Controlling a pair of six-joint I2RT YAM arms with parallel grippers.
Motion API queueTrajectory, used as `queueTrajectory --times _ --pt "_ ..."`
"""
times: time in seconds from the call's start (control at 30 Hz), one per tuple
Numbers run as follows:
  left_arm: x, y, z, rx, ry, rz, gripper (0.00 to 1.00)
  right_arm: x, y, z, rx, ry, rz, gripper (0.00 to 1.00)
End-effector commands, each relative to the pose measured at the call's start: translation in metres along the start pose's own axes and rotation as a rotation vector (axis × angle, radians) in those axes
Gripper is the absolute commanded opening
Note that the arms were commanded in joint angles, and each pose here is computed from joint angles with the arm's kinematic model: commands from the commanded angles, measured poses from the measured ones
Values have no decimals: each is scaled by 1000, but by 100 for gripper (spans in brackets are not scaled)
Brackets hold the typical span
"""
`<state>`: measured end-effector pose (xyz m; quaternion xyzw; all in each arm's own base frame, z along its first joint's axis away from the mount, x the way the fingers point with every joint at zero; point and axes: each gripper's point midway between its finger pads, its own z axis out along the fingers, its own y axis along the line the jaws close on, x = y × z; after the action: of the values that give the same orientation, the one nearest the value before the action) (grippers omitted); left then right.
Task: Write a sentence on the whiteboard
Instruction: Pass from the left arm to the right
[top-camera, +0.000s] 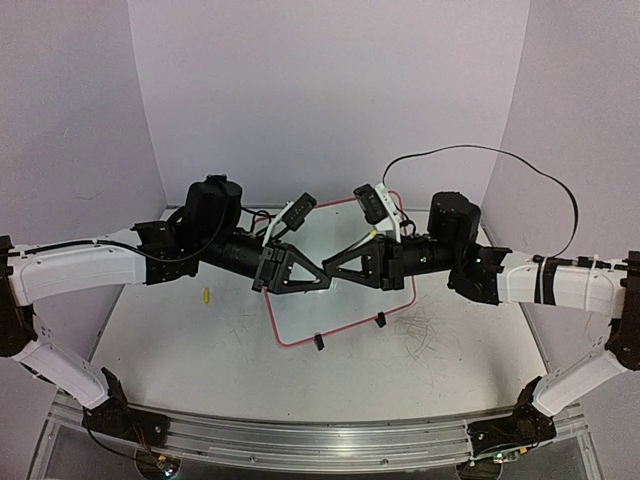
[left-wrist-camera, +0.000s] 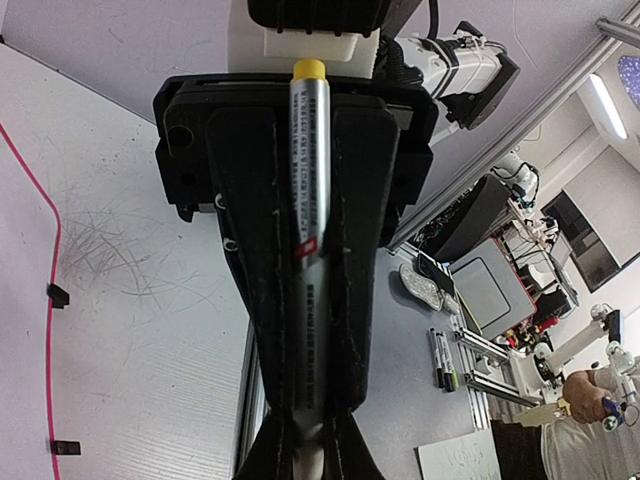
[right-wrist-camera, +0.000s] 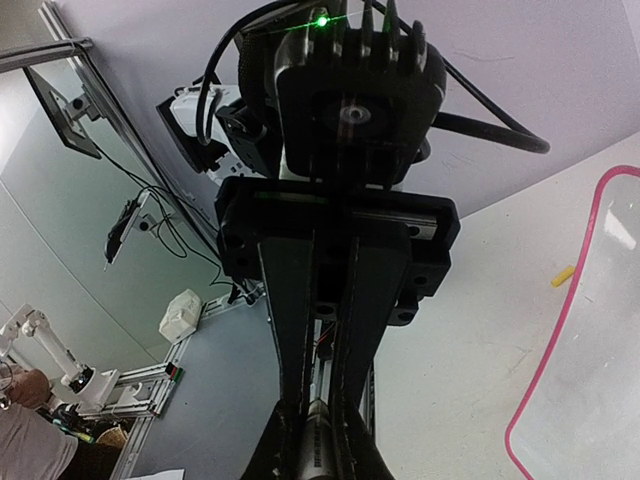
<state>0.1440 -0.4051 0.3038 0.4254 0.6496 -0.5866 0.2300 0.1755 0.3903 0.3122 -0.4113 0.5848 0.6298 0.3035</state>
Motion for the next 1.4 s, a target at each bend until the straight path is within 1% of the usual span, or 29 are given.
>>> queueTrajectory --times 0.0,0.07,0.13,0.2,0.3,0.5,0.63,0.73,0.8,0.9,0.97,1.0,1.03,1.07,1.1,1.17,1.2,1.27,1.37 --pt "-5 -8 -9 9 -6 39 5 -15 25 -2 -61 0 -63 0" --pt "-4 -10 -9 19 -3 40 16 -16 23 -3 -42 -10 -63 0" --pt "-3 -10 -10 21 0 40 23 -17 23 -4 -32 -17 -66 0" --pt "-2 -10 -9 24 2 37 24 -18 23 -4 -33 -19 -67 0" --pt "-1 -9 -7 31 9 33 23 -19 24 -4 -35 -18 -66 0" --pt "2 -8 -6 35 20 27 17 -22 22 -6 -9 -37 -65 0" --pt "5 -7 -6 36 24 22 28 -28 21 -8 17 -59 -69 0" --pt "6 -8 -8 36 23 25 33 -30 19 -9 39 -73 -71 0" --pt "5 -9 -8 35 21 27 32 -30 18 -9 44 -75 -68 0" --pt "4 -9 -8 31 17 30 24 -29 16 -8 44 -72 -59 0" --pt "4 -8 -8 32 19 28 16 -29 16 -8 46 -73 -54 0" --pt "5 -7 -7 31 20 27 8 -29 15 -8 50 -75 -51 0" --pt "5 -6 -7 25 19 25 3 -30 15 -9 52 -77 -49 2" --pt "6 -5 -7 19 19 24 0 -31 16 -9 54 -80 -49 6" --pt "7 -4 -7 17 21 22 0 -32 16 -9 57 -83 -49 10" --pt "9 -2 -7 11 26 14 0 -33 16 -11 63 -84 -50 23" --pt "9 -2 -7 10 27 13 0 -32 16 -11 63 -78 -49 27" --pt "10 -1 -7 5 27 11 0 -30 16 -12 64 -62 -45 30" --pt "9 -2 -7 4 26 13 0 -24 14 -11 62 -34 -35 26"
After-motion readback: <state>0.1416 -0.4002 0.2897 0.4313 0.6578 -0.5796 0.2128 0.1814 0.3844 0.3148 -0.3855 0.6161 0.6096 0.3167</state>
